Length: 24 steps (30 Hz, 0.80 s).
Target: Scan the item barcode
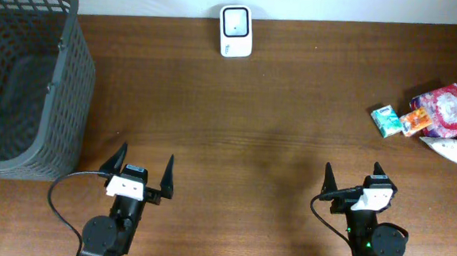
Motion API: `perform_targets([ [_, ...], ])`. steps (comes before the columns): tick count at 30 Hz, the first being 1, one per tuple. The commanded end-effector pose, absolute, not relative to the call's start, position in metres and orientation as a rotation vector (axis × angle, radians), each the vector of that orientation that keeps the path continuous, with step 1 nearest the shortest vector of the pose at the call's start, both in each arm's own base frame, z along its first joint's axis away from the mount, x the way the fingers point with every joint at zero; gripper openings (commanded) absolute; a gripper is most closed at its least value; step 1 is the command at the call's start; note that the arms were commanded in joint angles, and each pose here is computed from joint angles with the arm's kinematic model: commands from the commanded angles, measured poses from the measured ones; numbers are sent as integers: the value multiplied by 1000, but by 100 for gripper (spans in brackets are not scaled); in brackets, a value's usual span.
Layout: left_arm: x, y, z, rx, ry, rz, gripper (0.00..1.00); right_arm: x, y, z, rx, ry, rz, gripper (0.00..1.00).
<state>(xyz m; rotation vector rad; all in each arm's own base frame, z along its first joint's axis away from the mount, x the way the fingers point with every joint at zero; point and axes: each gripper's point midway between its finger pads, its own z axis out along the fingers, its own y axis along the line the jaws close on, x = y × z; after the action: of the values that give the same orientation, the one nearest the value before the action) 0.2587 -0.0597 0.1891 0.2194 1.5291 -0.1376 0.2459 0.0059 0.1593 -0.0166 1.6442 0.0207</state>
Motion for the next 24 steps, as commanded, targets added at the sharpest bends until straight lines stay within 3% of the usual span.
perform_targets([
  [1,258,-44,187,134,1532,-154,99,246,3,156,-6,1650,11,99],
  [9,245,-20,154,61,1659,-88,99,246,3,156,-6,1650,11,99],
  [24,245,25,156,-208,1637,-22,99,246,3,156,-6,1650,11,99],
])
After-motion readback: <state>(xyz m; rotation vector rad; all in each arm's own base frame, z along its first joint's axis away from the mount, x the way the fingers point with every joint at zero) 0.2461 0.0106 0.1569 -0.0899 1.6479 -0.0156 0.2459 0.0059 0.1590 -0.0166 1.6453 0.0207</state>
